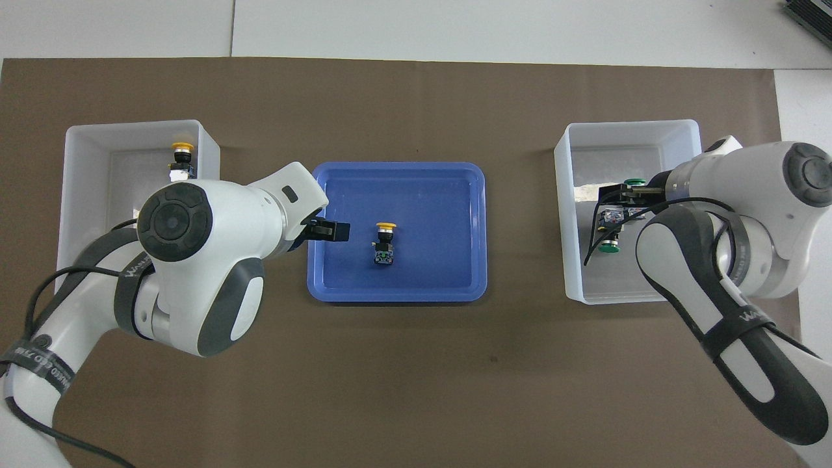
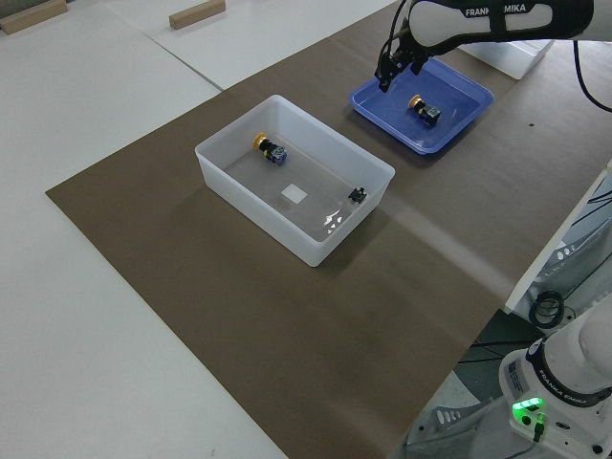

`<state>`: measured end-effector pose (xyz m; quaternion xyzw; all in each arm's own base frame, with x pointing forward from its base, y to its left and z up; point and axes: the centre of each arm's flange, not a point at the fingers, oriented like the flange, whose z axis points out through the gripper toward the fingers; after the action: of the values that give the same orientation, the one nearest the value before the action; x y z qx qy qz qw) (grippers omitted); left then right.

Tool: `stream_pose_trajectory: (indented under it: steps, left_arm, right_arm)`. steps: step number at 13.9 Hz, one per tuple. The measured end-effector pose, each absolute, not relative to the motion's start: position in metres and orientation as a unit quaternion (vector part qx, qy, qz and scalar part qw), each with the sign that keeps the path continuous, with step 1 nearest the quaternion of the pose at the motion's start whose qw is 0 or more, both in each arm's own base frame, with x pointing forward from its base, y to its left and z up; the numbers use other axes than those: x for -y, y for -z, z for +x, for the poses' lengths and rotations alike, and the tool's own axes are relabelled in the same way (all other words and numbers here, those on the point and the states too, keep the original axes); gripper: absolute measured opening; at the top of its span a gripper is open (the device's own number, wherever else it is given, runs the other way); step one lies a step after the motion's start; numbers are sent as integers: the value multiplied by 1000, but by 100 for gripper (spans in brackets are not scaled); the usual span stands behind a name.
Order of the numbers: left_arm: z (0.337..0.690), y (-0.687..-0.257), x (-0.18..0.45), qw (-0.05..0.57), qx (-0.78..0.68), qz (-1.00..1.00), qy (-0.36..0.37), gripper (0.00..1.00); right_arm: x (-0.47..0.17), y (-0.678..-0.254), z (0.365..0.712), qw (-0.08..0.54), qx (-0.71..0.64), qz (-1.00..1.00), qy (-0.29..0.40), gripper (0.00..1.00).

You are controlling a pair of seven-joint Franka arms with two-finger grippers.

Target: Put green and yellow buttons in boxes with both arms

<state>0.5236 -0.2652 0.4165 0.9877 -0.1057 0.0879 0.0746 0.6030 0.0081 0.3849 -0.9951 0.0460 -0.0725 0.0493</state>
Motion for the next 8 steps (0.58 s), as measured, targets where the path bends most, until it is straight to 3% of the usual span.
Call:
stream_pose_trajectory:
  steps: [3,8]
  left_arm:
    - [513,-375,310,83,108,987,-88,100]
    - [498,-319,357,95,104,986,-91,100]
  right_arm:
    - [-3,-450,607,12,-40,-996,76,100]
    - [6,-549,583,8,-43,-998,53,100]
